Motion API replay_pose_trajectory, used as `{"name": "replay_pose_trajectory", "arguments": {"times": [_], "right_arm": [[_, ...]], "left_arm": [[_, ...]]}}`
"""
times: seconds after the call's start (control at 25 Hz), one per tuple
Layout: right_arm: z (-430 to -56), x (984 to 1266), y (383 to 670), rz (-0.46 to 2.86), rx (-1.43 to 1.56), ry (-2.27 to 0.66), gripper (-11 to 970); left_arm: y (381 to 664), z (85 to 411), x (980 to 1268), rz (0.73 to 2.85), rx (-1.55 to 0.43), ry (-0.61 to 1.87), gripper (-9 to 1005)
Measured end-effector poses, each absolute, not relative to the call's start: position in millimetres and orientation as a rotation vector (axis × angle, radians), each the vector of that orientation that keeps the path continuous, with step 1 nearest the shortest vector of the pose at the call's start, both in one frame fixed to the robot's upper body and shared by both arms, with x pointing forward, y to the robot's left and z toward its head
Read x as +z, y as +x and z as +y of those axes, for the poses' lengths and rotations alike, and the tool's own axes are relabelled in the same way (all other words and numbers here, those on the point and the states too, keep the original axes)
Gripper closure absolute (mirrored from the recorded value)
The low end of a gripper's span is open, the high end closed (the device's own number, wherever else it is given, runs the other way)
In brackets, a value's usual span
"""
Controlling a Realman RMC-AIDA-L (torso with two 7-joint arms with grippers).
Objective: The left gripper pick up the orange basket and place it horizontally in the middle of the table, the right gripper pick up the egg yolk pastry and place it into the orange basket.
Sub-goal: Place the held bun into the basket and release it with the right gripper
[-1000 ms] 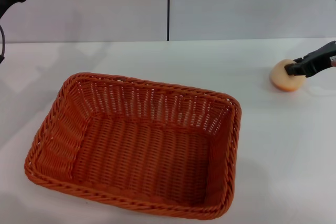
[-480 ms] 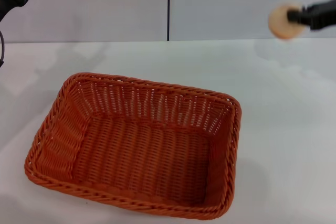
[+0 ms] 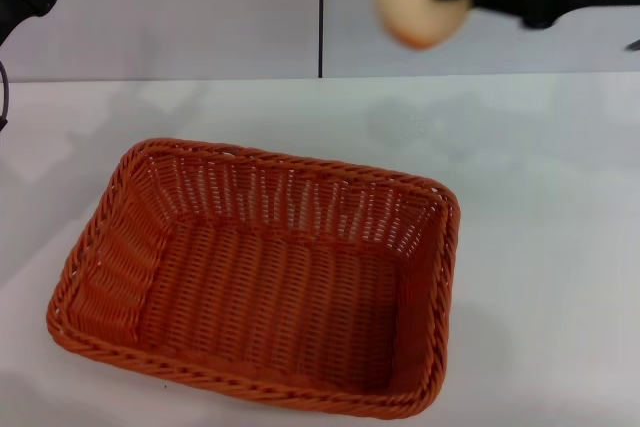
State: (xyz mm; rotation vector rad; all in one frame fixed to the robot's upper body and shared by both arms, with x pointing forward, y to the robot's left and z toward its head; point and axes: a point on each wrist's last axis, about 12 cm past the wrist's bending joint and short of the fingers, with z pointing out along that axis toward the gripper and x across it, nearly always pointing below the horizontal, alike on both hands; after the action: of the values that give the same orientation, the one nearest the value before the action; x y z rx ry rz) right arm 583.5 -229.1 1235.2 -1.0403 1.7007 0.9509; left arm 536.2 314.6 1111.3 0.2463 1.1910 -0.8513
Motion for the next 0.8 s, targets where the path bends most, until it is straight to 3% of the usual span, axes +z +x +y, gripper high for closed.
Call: {"name": "replay_pose_trajectory", "arguments": {"times": [0.12,0.36,0.8], "right_arm": [[-189.9,1214.4,581.9,1.691,1.059,-1.168,880],[-163.3,1194.4,581.9,1.702,1.16,-1.224,879],[-148.3,1187.7,580.4,1.732,1.204,-1.278,835]], "left_arm": [[536.9,313.5,1111.6,1.19,-0.854,0.248,183],[536.3,310.7,1108.5,1.191,-0.852,0.245,183],[536.5,309.2,1108.5,1.188,-0.854,0.249,183]]}}
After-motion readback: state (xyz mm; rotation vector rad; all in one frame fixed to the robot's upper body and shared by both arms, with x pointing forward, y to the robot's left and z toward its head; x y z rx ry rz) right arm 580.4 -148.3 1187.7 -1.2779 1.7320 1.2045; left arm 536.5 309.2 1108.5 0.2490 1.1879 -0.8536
